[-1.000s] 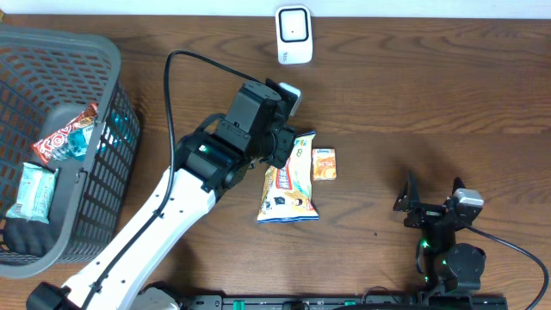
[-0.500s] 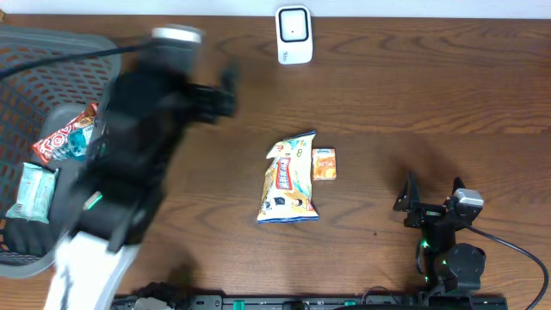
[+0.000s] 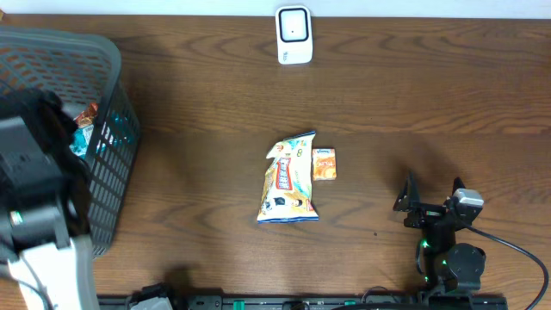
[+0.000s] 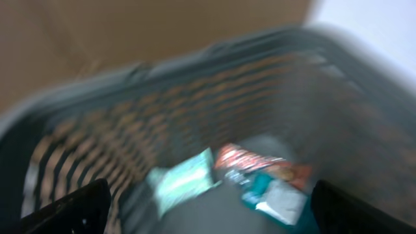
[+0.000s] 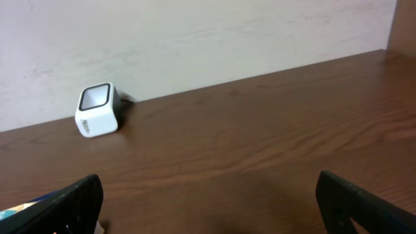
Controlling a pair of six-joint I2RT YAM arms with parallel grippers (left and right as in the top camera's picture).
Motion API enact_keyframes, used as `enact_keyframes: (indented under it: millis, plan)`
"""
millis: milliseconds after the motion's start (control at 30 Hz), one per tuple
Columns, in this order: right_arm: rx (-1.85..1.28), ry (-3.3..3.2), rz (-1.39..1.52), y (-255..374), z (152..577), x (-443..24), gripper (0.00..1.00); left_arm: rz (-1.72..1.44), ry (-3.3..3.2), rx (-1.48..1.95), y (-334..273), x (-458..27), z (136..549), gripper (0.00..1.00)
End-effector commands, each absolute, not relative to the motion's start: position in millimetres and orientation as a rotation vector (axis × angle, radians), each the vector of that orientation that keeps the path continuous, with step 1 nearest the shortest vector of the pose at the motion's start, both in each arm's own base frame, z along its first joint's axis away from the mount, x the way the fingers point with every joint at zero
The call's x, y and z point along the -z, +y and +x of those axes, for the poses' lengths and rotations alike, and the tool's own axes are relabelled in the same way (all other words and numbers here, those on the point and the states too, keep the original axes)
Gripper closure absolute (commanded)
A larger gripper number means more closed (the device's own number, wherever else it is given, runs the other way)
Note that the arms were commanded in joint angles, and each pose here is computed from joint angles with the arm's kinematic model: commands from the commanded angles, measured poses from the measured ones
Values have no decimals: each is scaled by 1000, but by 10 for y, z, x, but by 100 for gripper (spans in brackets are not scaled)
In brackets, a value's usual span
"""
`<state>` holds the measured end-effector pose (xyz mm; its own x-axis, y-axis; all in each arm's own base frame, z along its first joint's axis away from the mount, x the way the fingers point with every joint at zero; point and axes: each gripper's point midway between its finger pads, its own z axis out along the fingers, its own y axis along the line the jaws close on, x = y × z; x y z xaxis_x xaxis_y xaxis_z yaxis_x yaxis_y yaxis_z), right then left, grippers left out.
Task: Scan the item barcode
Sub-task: 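Reach into the basket and grasp the mint-green wipes pack with the left gripper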
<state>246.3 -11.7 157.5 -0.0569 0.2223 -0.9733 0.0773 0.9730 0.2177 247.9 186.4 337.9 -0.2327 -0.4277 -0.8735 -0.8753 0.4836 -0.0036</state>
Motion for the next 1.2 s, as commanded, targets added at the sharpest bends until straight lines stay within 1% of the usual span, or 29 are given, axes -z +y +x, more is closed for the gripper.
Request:
enact_keyframes:
  millis: [0, 267, 433, 700, 900, 1000, 1167]
  plan:
    - [-130, 1632, 233, -101, 2463, -1564, 1, -1418, 1722, -596, 2160, -3091, 2356, 2]
    - [-130, 1632, 233, -101, 2463, -1564, 1, -1622, 1953, -682, 2580, -2163, 2435, 2]
    - [-130, 1632, 233, -101, 2463, -1564, 1, -1692, 2091, -726, 2641, -1633, 2510, 2]
    - [-130, 1632, 233, -101, 2463, -1564, 1, -1735, 2242, -764, 2696, -963, 2630, 2]
    - [-130, 1632, 233, -101, 2463, -1564, 1, -1742, 2265, -750, 2749, -647, 2755, 2]
    - [-130, 1632, 233, -101, 2463, -1564, 1, -1750, 2252, -748, 2781, -574, 2793, 2]
    - [-130, 1632, 233, -101, 2463, -1564, 1, -1863, 2151, -737, 2837, -508, 2750, 2]
